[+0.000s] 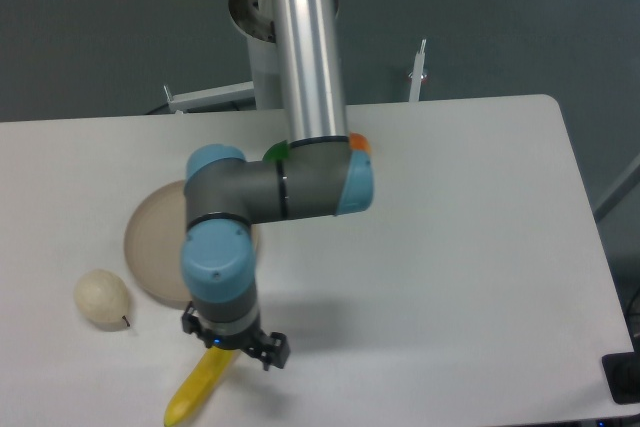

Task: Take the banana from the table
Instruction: 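Close the gripper around the banana's stem end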

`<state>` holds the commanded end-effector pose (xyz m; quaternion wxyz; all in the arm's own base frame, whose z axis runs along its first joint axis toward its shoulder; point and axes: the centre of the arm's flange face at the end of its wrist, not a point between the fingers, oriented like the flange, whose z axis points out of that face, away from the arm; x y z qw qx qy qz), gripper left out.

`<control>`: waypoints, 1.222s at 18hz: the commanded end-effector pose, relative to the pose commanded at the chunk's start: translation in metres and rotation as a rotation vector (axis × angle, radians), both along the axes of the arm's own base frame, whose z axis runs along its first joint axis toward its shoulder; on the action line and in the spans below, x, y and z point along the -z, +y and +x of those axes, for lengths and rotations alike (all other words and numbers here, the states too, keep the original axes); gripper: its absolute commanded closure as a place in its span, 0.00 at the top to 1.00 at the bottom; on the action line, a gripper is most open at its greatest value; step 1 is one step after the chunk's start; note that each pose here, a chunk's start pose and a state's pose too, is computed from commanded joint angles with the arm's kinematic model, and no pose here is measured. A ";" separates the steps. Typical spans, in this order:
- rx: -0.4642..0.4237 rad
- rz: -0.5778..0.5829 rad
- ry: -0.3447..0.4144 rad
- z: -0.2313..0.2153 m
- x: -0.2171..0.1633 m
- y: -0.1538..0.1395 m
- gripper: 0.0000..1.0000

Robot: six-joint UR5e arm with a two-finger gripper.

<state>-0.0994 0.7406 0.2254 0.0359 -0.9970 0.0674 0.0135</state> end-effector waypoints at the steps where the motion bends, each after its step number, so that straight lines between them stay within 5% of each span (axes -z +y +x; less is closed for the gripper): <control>1: 0.001 -0.014 0.008 0.001 0.006 -0.002 1.00; 10: 0.010 -0.066 0.019 0.005 0.038 -0.007 1.00; 14: 0.009 -0.067 0.017 0.005 0.037 -0.007 0.44; 17: 0.014 -0.059 0.019 0.004 0.034 -0.005 0.12; 22: 0.003 -0.019 0.023 -0.011 0.003 -0.008 0.09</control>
